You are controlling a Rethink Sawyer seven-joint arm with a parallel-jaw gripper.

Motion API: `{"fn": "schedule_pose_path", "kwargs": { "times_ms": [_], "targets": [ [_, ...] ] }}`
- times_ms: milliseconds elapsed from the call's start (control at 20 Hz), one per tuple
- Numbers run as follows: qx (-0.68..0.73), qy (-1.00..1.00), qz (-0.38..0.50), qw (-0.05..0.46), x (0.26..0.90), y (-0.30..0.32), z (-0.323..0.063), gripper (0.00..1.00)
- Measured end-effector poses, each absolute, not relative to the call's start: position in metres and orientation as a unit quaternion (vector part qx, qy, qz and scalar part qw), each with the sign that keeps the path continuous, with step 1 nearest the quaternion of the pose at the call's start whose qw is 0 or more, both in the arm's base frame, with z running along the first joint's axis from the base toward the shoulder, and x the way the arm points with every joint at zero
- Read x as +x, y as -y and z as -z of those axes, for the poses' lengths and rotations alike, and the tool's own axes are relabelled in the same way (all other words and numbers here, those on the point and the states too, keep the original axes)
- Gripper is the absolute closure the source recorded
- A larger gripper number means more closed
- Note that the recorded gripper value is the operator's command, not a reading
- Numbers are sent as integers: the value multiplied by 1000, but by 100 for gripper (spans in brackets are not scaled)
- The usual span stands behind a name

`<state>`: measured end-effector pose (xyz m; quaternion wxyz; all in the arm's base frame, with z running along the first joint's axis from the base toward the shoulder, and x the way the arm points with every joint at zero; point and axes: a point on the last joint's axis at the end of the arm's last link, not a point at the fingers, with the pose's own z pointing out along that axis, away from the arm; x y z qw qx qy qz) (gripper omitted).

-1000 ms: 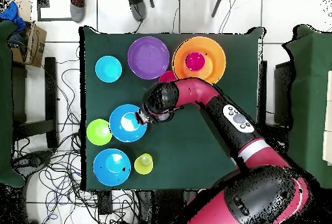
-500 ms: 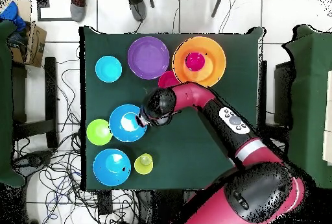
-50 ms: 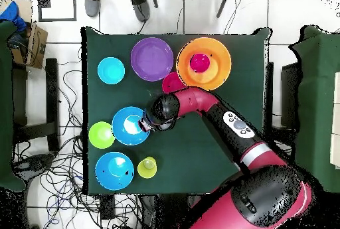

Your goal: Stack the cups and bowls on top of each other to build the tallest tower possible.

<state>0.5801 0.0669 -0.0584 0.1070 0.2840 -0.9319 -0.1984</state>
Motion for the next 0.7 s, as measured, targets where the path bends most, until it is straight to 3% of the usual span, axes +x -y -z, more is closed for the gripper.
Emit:
{"fn": "schedule_pose_path", "kwargs": {
  "times_ms": [700],
  "targets": [
    [283, 932, 200, 103, 579, -66, 58, 0]
  ]
}}
